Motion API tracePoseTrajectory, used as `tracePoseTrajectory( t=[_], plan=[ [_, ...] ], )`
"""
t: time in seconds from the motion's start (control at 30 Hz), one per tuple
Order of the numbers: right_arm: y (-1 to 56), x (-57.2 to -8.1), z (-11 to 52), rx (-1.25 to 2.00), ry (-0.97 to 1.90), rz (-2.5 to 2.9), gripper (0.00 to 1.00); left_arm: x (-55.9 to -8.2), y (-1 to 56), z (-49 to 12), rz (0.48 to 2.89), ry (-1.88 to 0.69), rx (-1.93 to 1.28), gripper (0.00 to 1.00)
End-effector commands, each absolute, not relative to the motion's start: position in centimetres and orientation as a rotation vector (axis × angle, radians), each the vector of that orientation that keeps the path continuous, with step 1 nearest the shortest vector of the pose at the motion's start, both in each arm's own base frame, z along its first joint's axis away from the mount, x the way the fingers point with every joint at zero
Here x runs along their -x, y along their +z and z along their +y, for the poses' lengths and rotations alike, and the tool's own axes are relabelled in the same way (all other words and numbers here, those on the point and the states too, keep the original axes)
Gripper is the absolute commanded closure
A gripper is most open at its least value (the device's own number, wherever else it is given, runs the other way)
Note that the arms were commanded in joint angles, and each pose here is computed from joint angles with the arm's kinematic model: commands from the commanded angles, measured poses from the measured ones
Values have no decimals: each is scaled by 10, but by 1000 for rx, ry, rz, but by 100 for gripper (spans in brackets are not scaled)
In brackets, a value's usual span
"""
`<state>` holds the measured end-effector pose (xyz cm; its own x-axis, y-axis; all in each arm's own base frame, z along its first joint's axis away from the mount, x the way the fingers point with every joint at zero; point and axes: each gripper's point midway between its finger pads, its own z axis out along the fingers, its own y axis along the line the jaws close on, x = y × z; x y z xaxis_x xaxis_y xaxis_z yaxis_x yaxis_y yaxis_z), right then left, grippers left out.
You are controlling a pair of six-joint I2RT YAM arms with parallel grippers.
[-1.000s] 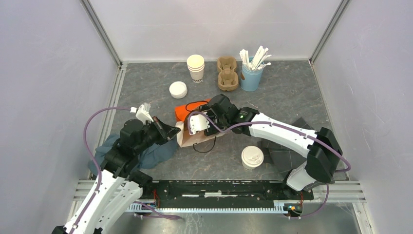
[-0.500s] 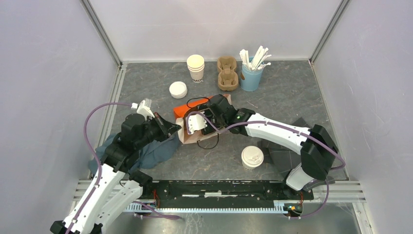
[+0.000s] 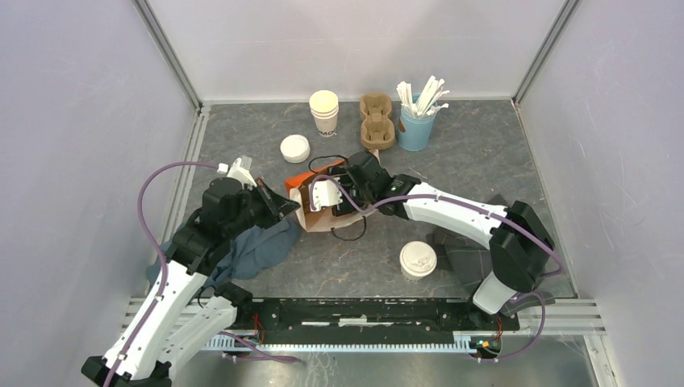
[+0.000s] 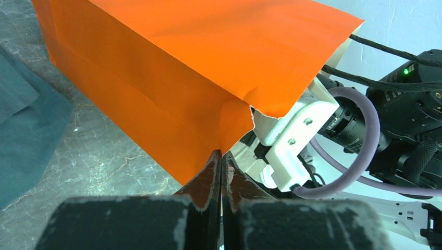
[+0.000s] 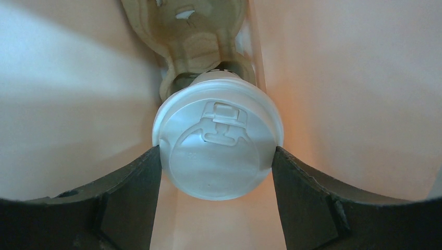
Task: Pack the takeout coffee
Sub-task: Place the coffee cup on the cup tray.
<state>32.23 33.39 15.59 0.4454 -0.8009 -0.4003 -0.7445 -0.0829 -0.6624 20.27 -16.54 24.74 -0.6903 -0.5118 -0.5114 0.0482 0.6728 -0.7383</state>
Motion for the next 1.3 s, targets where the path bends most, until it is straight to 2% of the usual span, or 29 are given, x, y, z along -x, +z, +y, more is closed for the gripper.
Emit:
tracePoseTrajectory(
  t=[0.0,0.63,1.0,1.27],
  plan=[
    [141,-321,338,1846,-15,1399,55,-201,271,-168,2118,-1024,395,98],
    [172,-304,329,1777,79,1538,54,-194,265,-182,2239,-1100,424,98],
    [185,-265,306,1780,118,1571,54,-171,261,-198,2337,-1271,463,98],
    [161,-260,300,1833,110,1574,54,-166,249,-190,2415,-1213,549,98]
  ],
)
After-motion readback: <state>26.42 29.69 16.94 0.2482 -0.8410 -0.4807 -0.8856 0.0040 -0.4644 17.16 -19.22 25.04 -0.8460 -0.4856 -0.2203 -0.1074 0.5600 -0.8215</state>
